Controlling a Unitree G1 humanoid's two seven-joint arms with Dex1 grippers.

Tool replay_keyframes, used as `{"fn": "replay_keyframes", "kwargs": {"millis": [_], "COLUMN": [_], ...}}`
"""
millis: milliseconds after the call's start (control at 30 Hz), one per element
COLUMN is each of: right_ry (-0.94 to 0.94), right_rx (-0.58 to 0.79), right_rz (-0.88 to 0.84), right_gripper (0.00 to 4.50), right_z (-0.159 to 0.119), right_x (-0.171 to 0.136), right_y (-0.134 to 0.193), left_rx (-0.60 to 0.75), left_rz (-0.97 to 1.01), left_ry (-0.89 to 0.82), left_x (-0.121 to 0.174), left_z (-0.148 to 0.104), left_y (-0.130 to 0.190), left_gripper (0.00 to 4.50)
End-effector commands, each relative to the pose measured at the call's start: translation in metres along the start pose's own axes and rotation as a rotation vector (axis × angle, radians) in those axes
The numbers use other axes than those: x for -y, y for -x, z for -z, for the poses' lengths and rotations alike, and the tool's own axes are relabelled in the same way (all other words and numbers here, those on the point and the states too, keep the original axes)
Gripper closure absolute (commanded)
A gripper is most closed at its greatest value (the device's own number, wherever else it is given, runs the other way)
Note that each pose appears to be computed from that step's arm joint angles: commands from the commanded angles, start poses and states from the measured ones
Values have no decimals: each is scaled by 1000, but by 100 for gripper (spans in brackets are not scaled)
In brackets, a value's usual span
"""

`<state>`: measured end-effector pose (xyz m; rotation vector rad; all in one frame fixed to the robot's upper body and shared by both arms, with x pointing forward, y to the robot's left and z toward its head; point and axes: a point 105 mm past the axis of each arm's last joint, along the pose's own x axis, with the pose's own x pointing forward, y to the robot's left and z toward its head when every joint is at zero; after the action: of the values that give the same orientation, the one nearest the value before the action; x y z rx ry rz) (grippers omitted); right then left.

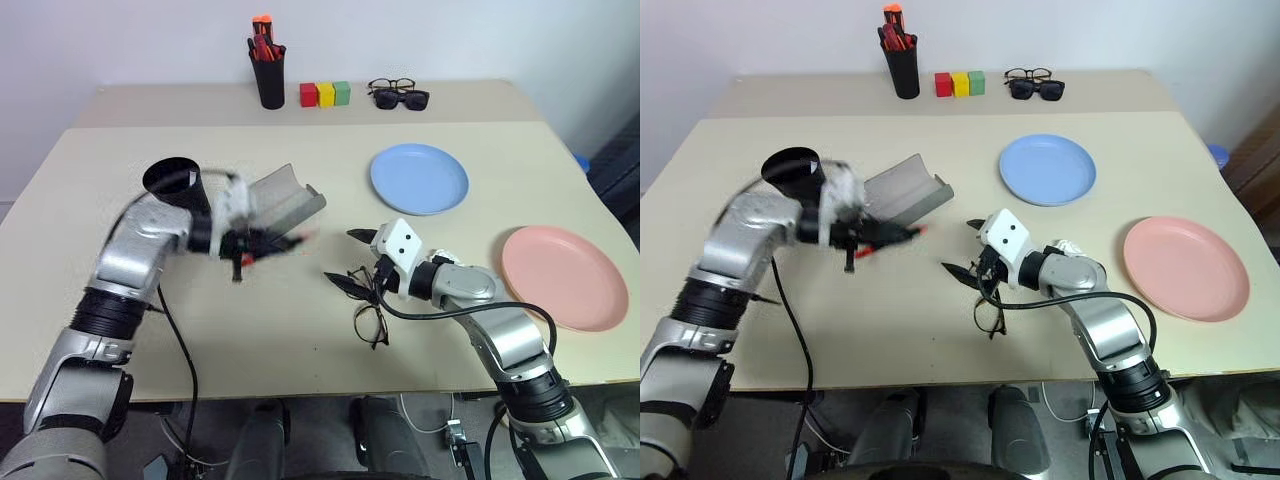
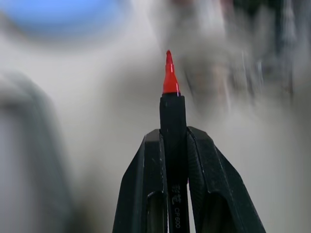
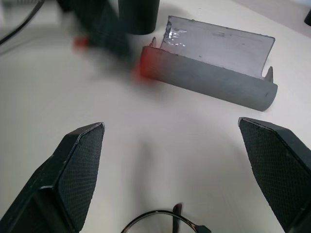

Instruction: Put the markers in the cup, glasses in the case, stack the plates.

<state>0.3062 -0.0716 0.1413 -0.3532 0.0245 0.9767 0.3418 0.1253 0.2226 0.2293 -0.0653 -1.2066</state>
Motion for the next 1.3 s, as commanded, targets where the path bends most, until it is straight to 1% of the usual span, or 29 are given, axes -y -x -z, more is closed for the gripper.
{"fn": "replay_keyframes", "kwargs": {"millis": [33,67,100,167,200,233,300,400,533,700,767,900,933,1000,1067,1100,1200,1300], "right_ry": [44,44,44,41,40,37,33,32,29,30,32,34,34,35,36,36,37,43], "right_rx": [67,75,83,100,104,115,131,144,154,153,152,151,151,153,153,152,148,136], "right_rz": [-2,-5,-8,-18,-21,-35,-56,-74,-84,-85,-83,-82,-83,-84,-84,-83,-78,-67], "right_gripper": [0,0,0,0,0,0,0,0,0,0,0,0,0,0,0,0,0,0], "right_z": [-20,-23,-25,-29,-30,-32,-36,-39,-42,-42,-42,-42,-42,-43,-43,-43,-43,-40], "right_x": [2,2,1,-1,-2,-5,-10,-15,-18,-18,-18,-17,-17,-18,-18,-18,-16,-14], "right_y": [-3,-5,-6,-11,-12,-16,-20,-23,-25,-24,-23,-22,-22,-22,-22,-22,-21,-17], "left_rx": [331,370,381,389,391,369,337,326,302,263,257,268,267,265,269,295,354,411], "left_rz": [-445,-570,-670,-887,-949,-1057,-1163,-1206,-1251,-1253,-1249,-1253,-1256,-1260,-1259,-1252,-1222,-1039], "left_ry": [-114,-117,-144,-215,-235,-263,-285,-273,-238,-192,-178,-163,-162,-163,-162,-164,-164,-161], "left_x": [-49,-61,-69,-84,-88,-94,-98,-97,-96,-94,-92,-91,-92,-92,-92,-91,-86,-72], "left_z": [-81,-89,-93,-95,-95,-88,-75,-60,-34,-7,-1,1,2,3,2,-2,-15,-38], "left_y": [36,47,56,77,83,93,103,105,112,110,107,105,105,104,103,103,100,78], "left_gripper": [446,446,446,446,446,446,446,446,446,446,446,446,371,301,210,165,165,165]}}
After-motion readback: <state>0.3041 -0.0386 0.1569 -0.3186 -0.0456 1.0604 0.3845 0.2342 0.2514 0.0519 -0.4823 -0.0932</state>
